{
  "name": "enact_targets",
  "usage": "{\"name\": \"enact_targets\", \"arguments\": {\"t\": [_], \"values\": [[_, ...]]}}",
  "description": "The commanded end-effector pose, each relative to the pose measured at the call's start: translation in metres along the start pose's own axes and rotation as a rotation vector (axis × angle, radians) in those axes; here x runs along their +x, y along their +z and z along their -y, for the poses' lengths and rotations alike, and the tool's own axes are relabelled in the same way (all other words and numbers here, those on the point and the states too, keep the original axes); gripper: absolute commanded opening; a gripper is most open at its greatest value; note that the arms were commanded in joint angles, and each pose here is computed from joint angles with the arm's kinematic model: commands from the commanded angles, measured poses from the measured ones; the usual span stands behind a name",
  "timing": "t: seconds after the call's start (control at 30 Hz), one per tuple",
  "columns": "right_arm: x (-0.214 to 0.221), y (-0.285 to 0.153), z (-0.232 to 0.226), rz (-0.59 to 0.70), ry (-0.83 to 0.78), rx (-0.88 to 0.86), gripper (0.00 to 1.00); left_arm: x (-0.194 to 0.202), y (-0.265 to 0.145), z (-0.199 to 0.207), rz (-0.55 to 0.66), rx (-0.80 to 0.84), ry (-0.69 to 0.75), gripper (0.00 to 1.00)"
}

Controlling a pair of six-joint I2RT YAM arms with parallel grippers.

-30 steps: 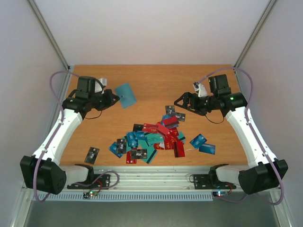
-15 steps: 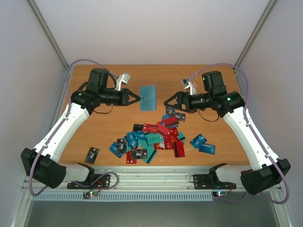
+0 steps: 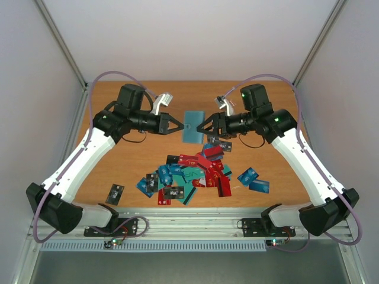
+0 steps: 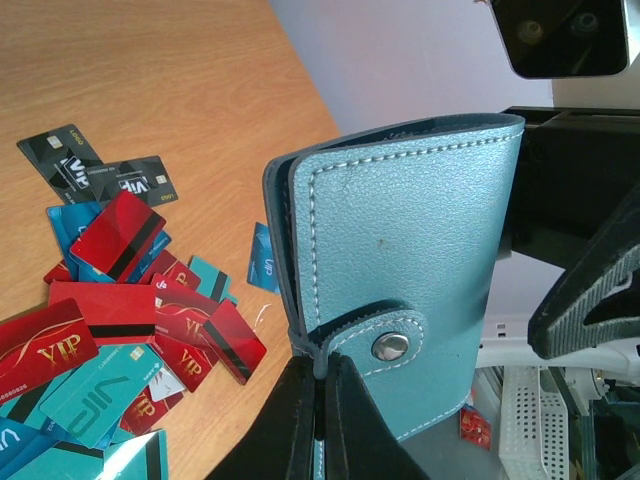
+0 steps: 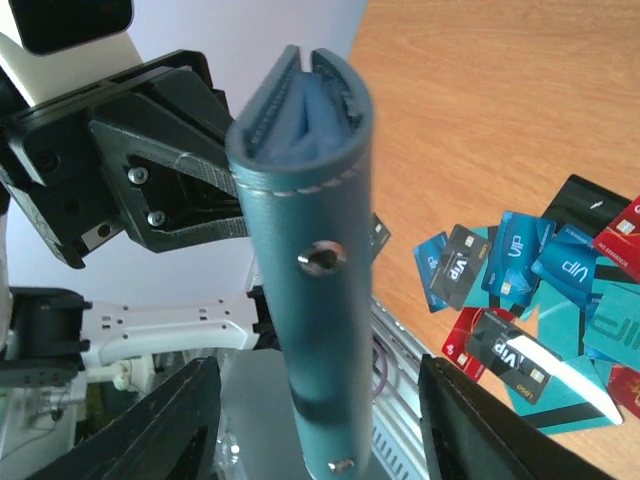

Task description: Put the credit cards into the card holder

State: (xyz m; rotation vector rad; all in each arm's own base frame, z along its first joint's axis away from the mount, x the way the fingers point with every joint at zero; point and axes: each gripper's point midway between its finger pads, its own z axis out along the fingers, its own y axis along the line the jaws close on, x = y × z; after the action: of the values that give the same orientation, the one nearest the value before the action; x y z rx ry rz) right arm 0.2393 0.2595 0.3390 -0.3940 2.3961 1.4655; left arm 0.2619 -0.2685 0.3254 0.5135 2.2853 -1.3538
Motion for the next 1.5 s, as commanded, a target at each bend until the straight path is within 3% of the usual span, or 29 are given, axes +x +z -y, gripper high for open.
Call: {"name": "enact_targets", "arguments": {"t": [0.0, 0.2, 0.57, 0.83, 0.9, 0.93, 1.0, 1.1, 1.23, 1.47], "values": [[-0.004, 0.003, -0.012, 0.006, -0.030, 0.003, 0.50, -0.008, 0.001, 0.012, 0.016, 0.011, 0.023, 0.00], [0.000, 0.007, -0.005, -0.013, -0.020, 0.024, 0.36, -0.009, 0.001, 0.013, 0.018, 0.012, 0.024, 0.00], [0.004, 0.008, -0.001, -0.019, -0.013, 0.023, 0.35, -0.011, 0.003, 0.019, 0.024, 0.051, 0.016, 0.00], [0.005, 0.010, -0.002, -0.025, -0.002, 0.001, 0.14, -0.011, 0.003, 0.021, 0.023, 0.060, 0.016, 0.02], [0.006, 0.010, -0.002, -0.026, -0.001, 0.001, 0.10, -0.011, 0.002, 0.021, 0.025, 0.047, 0.016, 0.13], [0.006, 0.009, -0.002, -0.024, 0.000, 0.004, 0.10, -0.011, 0.001, 0.020, 0.027, 0.032, 0.017, 0.23], [0.006, 0.008, -0.002, -0.019, 0.004, 0.018, 0.07, -0.014, -0.006, 0.018, 0.046, -0.016, 0.036, 0.53], [0.004, 0.003, 0.005, 0.002, 0.011, 0.081, 0.01, -0.020, -0.020, 0.006, 0.089, -0.160, 0.057, 0.80], [0.003, -0.004, 0.016, 0.016, 0.030, 0.182, 0.01, -0.020, -0.040, -0.005, 0.110, -0.322, 0.110, 0.80], [0.003, -0.013, 0.022, 0.012, 0.068, 0.282, 0.01, -0.010, -0.029, 0.009, 0.040, -0.435, 0.264, 0.65]]}}
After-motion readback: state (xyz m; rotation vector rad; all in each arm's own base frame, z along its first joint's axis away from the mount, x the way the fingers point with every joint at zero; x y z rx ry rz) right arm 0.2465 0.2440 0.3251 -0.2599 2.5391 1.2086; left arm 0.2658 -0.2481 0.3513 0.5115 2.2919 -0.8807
